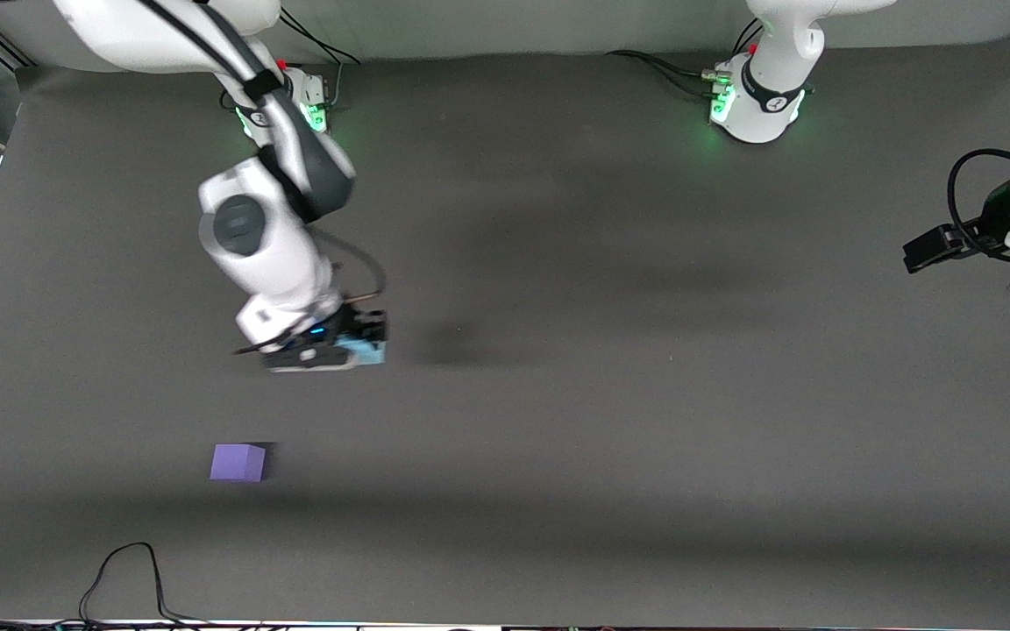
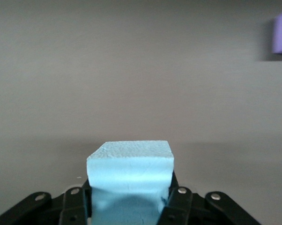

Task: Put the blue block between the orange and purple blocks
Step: 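Carry the blue block with the right gripper toward the orange block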

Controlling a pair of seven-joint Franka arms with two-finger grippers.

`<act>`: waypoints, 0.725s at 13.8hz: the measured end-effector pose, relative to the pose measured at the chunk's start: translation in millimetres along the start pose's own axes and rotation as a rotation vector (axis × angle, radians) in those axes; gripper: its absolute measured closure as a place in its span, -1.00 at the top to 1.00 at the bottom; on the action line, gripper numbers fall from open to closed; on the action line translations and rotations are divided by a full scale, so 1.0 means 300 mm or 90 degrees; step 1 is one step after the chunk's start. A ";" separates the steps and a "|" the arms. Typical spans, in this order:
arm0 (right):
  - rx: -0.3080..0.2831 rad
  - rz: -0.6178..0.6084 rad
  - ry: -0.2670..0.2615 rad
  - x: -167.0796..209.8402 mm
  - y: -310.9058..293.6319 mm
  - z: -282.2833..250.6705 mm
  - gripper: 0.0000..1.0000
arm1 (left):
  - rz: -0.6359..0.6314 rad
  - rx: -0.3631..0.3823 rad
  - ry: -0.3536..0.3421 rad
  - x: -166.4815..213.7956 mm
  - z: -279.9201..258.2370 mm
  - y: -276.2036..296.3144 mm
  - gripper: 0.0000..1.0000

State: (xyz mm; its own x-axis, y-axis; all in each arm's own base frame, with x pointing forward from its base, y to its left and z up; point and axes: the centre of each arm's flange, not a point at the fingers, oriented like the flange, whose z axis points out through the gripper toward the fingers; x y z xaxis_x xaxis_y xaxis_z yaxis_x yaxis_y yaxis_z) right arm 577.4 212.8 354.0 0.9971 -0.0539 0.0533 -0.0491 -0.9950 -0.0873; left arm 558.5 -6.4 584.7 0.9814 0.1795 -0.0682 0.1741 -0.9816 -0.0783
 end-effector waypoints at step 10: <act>-0.035 -0.049 -0.031 -0.114 0.640 0.402 0.12 | 0.008 -0.001 0.003 0.006 -0.011 0.009 1.00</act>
State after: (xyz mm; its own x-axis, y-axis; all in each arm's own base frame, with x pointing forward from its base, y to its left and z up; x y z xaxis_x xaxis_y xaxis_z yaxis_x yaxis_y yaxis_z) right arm 540.8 33.7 215.6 0.9996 0.0265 0.0087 0.0267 -0.9992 -0.0302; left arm 560.9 -9.0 587.5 0.9837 0.1676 -0.0651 0.1626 -0.9838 -0.0758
